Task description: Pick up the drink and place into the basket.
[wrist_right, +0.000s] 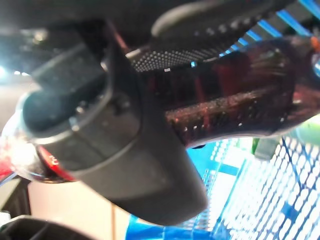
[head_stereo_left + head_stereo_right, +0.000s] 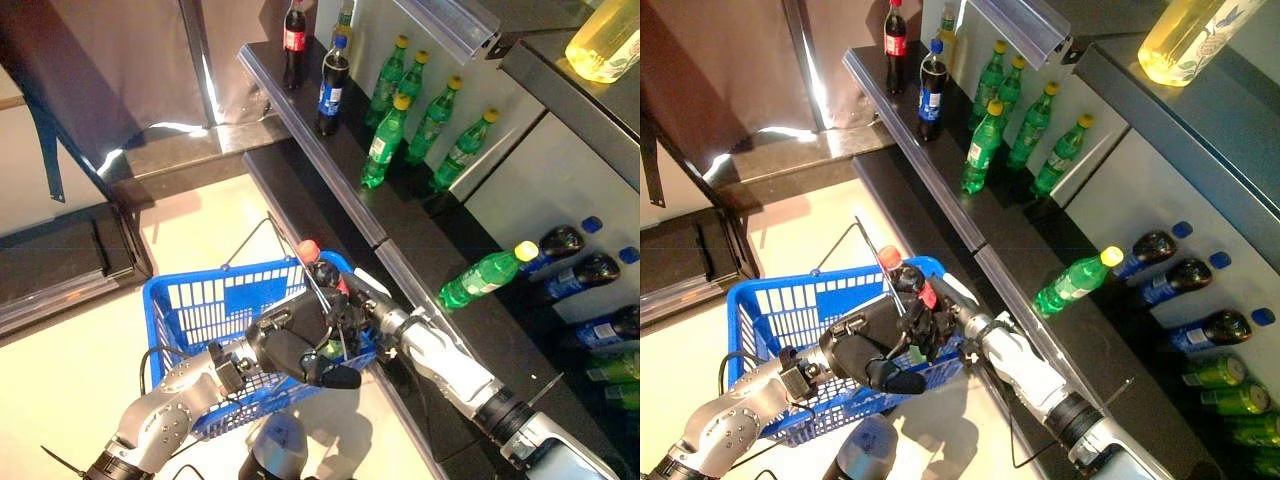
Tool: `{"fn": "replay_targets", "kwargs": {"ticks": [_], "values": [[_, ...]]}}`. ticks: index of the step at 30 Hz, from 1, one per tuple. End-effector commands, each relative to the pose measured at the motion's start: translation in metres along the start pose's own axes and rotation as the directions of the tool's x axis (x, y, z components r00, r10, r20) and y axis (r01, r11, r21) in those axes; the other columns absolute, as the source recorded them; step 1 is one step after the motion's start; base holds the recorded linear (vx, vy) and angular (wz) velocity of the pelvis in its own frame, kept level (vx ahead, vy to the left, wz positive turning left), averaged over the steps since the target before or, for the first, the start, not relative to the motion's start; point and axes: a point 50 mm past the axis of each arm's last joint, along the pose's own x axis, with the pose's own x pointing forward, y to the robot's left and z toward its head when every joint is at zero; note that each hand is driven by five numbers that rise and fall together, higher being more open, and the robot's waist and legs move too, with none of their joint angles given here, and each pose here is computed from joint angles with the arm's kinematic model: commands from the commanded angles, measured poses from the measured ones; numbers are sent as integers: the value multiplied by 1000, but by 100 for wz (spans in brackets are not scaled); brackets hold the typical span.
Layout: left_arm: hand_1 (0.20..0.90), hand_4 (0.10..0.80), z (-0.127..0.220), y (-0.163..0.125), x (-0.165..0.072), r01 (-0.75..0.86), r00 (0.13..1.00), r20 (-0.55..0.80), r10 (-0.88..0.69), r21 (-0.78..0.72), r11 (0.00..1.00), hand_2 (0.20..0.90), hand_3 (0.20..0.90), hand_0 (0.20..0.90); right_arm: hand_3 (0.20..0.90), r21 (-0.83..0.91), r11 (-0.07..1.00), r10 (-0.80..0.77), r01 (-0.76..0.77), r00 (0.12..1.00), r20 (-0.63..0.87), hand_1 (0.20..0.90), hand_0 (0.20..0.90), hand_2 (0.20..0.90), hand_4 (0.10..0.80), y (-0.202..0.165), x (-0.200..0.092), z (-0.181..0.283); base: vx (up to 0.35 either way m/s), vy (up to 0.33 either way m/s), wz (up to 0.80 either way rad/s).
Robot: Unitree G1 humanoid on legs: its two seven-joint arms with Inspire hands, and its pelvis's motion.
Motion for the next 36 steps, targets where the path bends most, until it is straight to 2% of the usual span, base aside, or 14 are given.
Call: {"fn": "replay_targets", "kwargs": {"ticks": [1, 23, 27, 29, 31, 36], "values": [[300, 100, 67, -93, 46, 627, 672, 317, -669, 237, 742, 300, 200, 300, 200, -224, 971, 145, -85, 952, 268, 300, 300, 300, 100, 17, 17, 62, 0, 0, 0], [300, 100, 71, -110, 54, 730, 578, 245, -778, 270, 628, 300, 200, 300, 200, -405, 893, 296, -197, 935, 198, 300, 300, 300, 100, 38, 25, 66, 0, -1, 0], [300, 100, 71, -112, 55, 733, 574, 245, -782, 272, 623, 300, 200, 300, 200, -279, 928, 309, -247, 929, 203, 300, 300, 300, 100, 42, 25, 64, 0, 0, 0], [300, 100, 70, -111, 56, 733, 572, 250, -781, 270, 624, 300, 200, 300, 200, -90, 955, 297, -284, 927, 228, 300, 300, 300, 100, 47, 24, 61, 0, 0, 0], [300, 100, 70, -111, 55, 736, 571, 252, -782, 266, 623, 300, 200, 300, 200, 58, 961, 247, -271, 934, 259, 300, 300, 300, 100, 45, 23, 58, 0, 0, 0], [300, 100, 70, -109, 51, 734, 571, 261, -778, 262, 626, 300, 200, 300, 200, 248, 944, 144, -220, 946, 289, 300, 300, 300, 100, 35, 17, 45, 7, 10, 3]]}}
